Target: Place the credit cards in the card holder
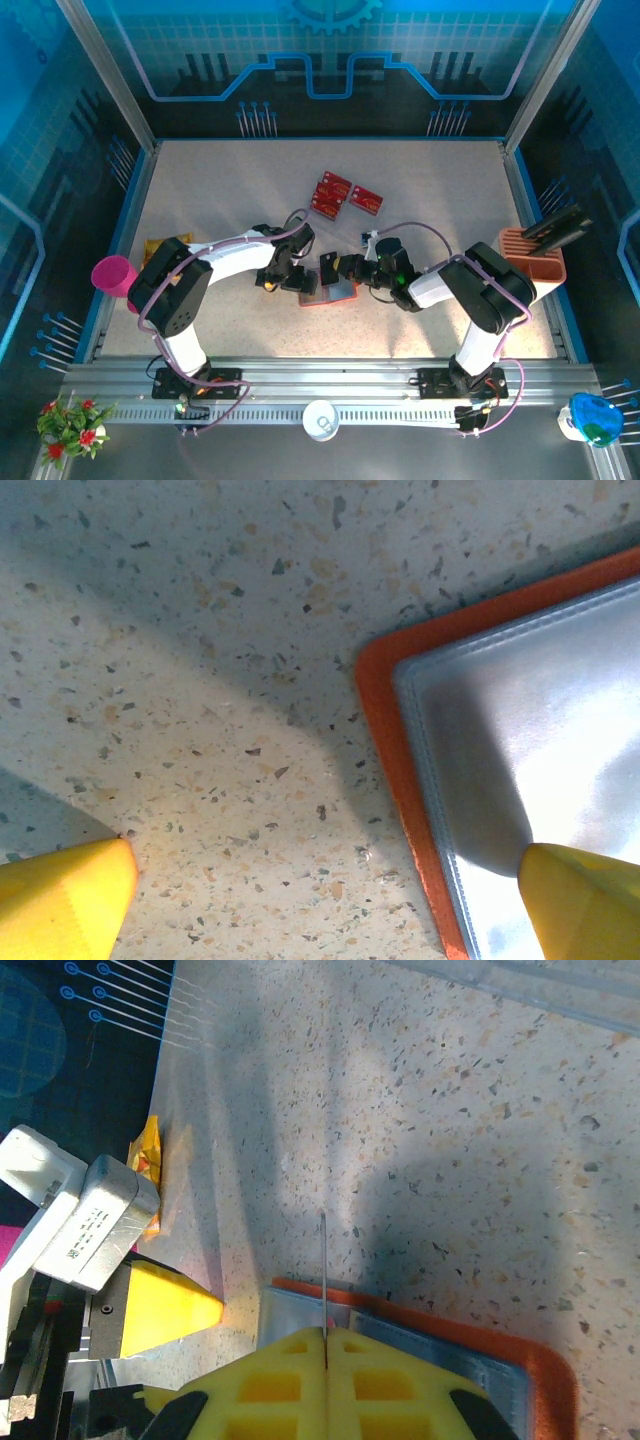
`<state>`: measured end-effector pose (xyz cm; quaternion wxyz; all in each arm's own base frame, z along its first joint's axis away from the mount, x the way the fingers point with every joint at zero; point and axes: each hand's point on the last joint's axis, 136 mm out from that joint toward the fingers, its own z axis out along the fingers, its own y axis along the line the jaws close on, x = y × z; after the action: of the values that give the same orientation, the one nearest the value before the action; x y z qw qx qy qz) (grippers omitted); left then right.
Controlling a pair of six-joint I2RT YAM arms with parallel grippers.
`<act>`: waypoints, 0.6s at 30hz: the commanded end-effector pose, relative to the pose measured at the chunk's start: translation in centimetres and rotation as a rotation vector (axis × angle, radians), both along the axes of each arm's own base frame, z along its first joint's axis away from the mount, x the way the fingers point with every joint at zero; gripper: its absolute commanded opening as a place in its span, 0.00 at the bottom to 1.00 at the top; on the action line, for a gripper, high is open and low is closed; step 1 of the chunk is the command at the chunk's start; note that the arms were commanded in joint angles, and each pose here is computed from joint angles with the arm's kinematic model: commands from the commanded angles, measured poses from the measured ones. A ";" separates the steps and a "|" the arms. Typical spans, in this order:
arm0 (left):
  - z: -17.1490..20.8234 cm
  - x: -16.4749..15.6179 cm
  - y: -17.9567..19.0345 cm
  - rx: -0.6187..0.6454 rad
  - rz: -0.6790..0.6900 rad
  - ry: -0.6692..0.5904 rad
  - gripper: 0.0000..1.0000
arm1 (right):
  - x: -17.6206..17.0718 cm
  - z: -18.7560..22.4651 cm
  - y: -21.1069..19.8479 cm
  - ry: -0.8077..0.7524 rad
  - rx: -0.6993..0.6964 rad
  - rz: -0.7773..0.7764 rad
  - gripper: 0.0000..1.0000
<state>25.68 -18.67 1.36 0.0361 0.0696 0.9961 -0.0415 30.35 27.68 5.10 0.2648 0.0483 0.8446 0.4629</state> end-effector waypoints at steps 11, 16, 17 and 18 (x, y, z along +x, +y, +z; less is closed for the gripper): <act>-2.1 -2.4 2.0 0.082 -0.011 0.076 0.99 | -2.3 -1.8 0.2 0.008 -0.044 0.044 0.00; -2.1 -2.5 2.0 0.080 -0.007 0.077 0.99 | -3.0 -2.0 0.4 0.011 -0.048 0.052 0.00; -2.2 -2.6 2.0 0.081 -0.007 0.079 0.99 | -3.1 -2.0 0.4 0.012 -0.048 0.052 0.00; -2.1 -2.6 2.0 0.081 -0.006 0.078 0.99 | -3.2 -2.1 0.3 0.012 -0.050 0.050 0.00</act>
<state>25.67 -18.64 1.32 0.0413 0.0693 0.9958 -0.0440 28.10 28.13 3.91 0.2503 0.0328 0.8518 0.4591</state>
